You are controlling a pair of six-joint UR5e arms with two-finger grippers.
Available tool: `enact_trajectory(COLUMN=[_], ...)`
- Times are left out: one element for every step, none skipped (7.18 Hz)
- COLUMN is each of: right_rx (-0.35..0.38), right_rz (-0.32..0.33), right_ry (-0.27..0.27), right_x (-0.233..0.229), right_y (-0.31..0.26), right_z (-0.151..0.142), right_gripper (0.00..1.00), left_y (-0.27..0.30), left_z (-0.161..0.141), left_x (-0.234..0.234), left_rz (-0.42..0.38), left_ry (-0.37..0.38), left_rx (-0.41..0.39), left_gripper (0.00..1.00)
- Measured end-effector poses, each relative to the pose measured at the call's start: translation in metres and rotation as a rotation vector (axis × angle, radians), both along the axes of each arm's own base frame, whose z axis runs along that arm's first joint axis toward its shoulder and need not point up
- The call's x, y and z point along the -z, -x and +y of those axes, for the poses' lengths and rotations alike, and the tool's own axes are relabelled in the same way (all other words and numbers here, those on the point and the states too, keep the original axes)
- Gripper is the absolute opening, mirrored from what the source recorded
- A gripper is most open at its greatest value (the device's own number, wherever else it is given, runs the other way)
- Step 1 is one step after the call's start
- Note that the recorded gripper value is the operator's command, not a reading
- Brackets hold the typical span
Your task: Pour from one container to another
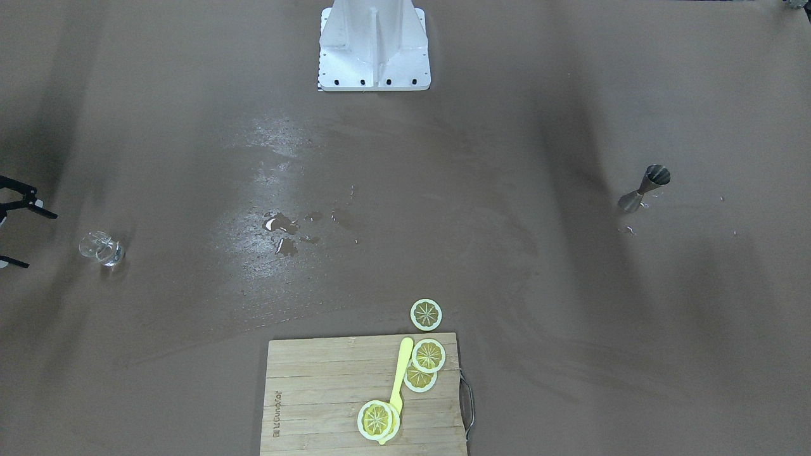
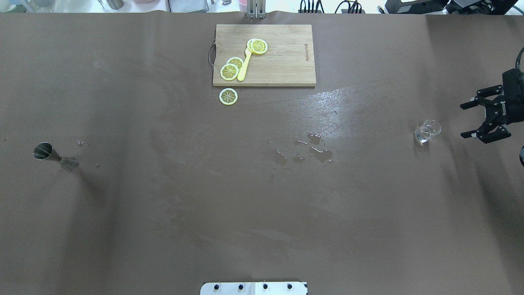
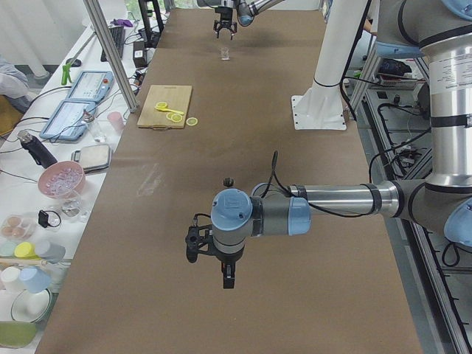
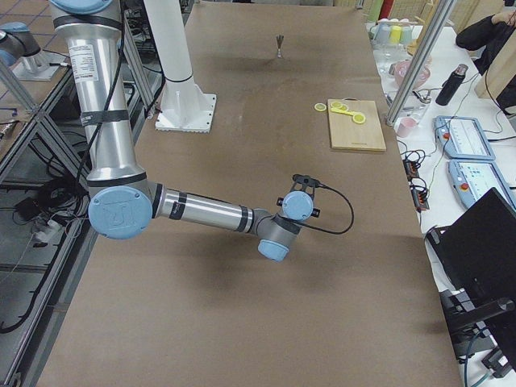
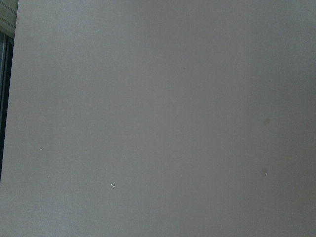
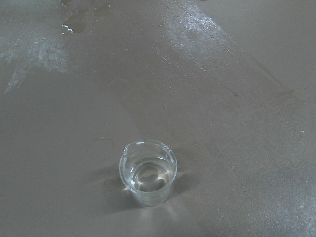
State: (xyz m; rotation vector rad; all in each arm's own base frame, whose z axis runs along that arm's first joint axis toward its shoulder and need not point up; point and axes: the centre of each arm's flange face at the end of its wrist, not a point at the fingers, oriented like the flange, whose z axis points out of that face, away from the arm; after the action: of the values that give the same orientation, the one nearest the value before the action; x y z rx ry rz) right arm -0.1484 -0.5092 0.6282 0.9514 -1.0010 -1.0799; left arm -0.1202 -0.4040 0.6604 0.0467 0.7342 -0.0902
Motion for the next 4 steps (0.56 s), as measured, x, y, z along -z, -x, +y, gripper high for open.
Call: enact_trajectory(right_rx=[0.018, 0.036, 0.05, 0.061], right_rz=[0.012, 0.022, 0.027, 0.03], right_ry=[-0.052, -0.092, -0.112, -0.125], right_x=[-0.002, -0.005, -0.007, -0.009], right_y=[0.006, 0.012, 0.017, 0.023], right_z=[0.001, 0.003, 0.004, 0.006], right_gripper=[1.0, 1.0, 1.0, 1.0], left_y=[0.0, 0.002, 0.002, 0.0], left_z=[-0.001, -0.001, 0.0, 0.001], left_x=[0.007, 0.013, 0.016, 0.015], left_rz=[-0.016, -0.022, -0.013, 0.022], left_ry=[-0.007, -0.014, -0.016, -0.015], left_rx=[0.0, 0.006, 0.008, 0.011], left_gripper=[0.99, 0.99, 0.99, 0.99])
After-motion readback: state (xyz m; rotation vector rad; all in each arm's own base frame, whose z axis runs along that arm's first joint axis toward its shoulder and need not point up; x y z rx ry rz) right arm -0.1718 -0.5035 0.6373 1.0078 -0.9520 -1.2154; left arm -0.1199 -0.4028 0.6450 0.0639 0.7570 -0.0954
